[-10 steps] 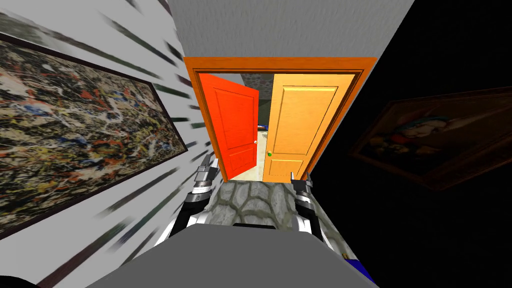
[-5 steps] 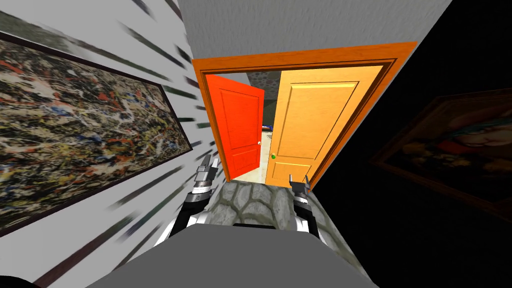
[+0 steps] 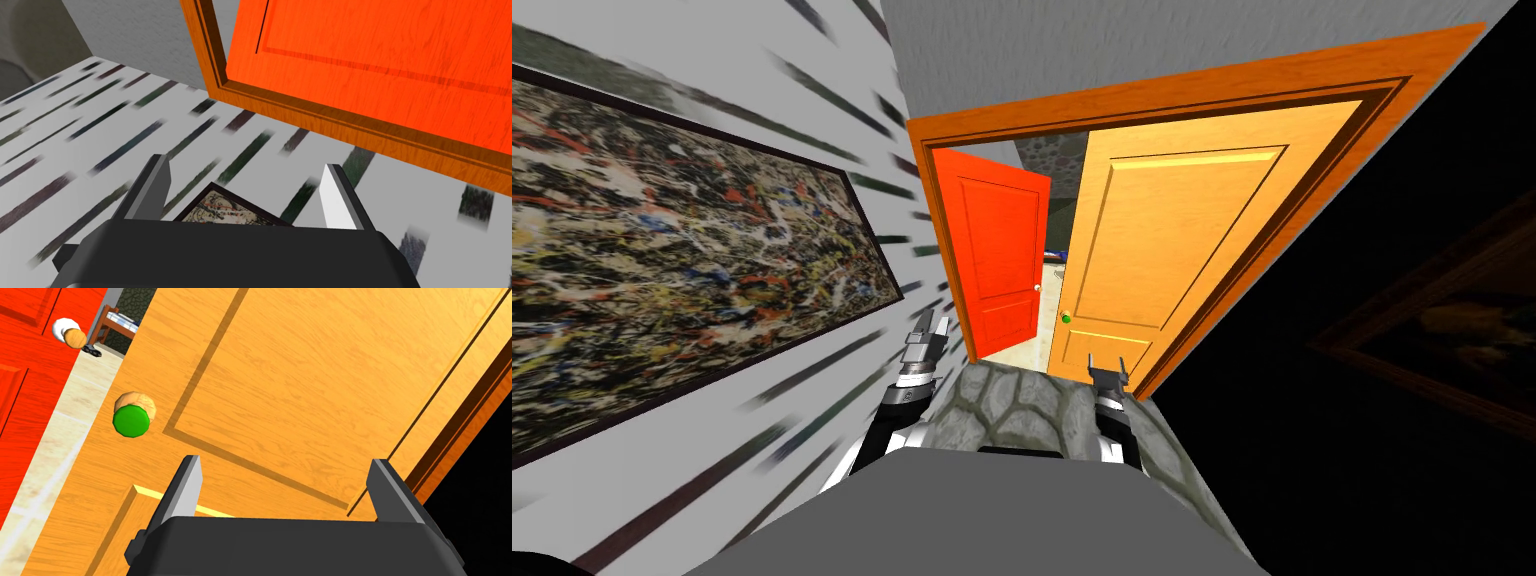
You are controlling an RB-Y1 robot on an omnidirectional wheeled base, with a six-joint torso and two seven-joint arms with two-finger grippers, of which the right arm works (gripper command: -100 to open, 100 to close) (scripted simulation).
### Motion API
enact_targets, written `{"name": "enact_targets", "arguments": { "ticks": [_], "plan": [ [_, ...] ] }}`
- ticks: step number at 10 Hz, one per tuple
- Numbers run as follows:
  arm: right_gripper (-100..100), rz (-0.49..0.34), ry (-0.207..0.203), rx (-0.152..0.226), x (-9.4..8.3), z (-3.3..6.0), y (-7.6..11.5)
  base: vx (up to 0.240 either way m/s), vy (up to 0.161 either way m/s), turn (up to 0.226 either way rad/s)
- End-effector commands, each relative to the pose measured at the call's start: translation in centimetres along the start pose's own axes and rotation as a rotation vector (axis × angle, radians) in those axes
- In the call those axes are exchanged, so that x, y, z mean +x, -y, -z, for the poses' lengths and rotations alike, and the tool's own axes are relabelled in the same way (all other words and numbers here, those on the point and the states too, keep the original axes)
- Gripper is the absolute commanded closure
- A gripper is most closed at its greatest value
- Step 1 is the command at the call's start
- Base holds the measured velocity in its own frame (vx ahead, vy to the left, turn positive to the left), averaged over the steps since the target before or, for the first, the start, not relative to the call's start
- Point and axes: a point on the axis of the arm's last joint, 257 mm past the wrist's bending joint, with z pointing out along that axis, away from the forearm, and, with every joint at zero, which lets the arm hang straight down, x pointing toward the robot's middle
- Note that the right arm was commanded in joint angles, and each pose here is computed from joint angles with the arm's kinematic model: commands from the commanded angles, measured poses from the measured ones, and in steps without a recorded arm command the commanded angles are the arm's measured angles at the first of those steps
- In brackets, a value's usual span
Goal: Push the door open
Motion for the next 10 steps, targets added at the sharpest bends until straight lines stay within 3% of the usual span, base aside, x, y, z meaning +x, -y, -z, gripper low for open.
{"name": "enact_targets", "arguments": {
  "ticks": [1,10],
  "plan": [
    [-100,-0.042,0.025,0.004,-1.0,0.26,0.4,0.089,-0.036,0.17],
    [-100,-0.247,0.159,0.006,-5.7,2.59,3.5,0.079,-0.06,0.141]
  ]
}}
